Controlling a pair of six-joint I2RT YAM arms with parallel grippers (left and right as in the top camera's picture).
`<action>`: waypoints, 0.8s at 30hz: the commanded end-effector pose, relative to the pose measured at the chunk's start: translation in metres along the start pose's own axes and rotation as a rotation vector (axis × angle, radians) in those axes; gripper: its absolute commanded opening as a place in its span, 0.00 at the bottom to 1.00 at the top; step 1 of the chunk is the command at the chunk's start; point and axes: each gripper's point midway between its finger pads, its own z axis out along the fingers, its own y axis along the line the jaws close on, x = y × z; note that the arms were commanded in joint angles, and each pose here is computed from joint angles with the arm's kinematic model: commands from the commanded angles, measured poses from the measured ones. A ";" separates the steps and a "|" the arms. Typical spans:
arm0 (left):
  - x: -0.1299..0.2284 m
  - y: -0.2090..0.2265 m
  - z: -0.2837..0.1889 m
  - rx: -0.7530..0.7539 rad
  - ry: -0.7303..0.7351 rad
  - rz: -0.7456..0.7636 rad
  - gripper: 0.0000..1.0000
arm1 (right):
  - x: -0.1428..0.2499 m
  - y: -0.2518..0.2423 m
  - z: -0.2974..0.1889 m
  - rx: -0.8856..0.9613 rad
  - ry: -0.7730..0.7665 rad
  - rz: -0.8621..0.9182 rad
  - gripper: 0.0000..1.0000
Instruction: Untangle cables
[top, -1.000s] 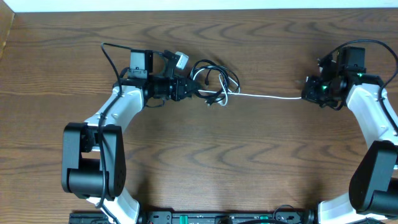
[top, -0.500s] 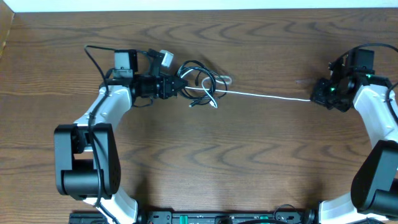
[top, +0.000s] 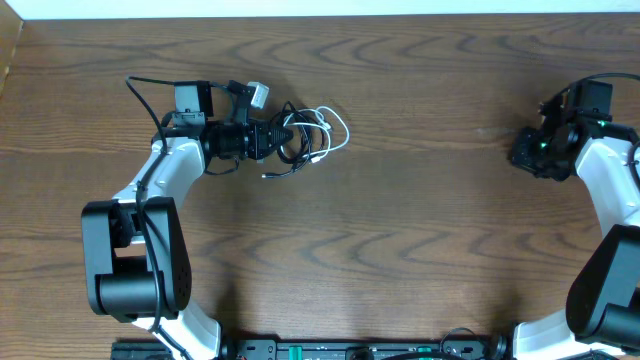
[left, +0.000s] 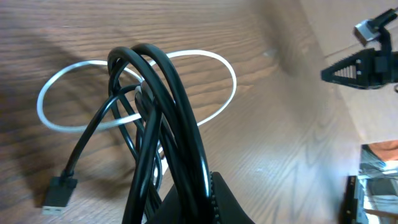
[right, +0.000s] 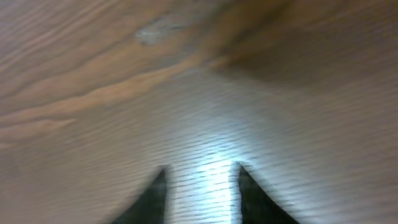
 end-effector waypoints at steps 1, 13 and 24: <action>-0.002 -0.022 0.003 0.107 -0.002 0.031 0.08 | 0.009 0.041 -0.002 -0.197 0.031 -0.119 0.61; 0.008 -0.077 0.030 0.293 0.055 0.101 0.08 | 0.081 0.169 -0.042 -0.827 0.083 -0.706 0.54; 0.005 -0.119 0.049 0.415 0.067 0.156 0.08 | 0.106 0.195 -0.018 -0.669 0.168 -0.734 0.43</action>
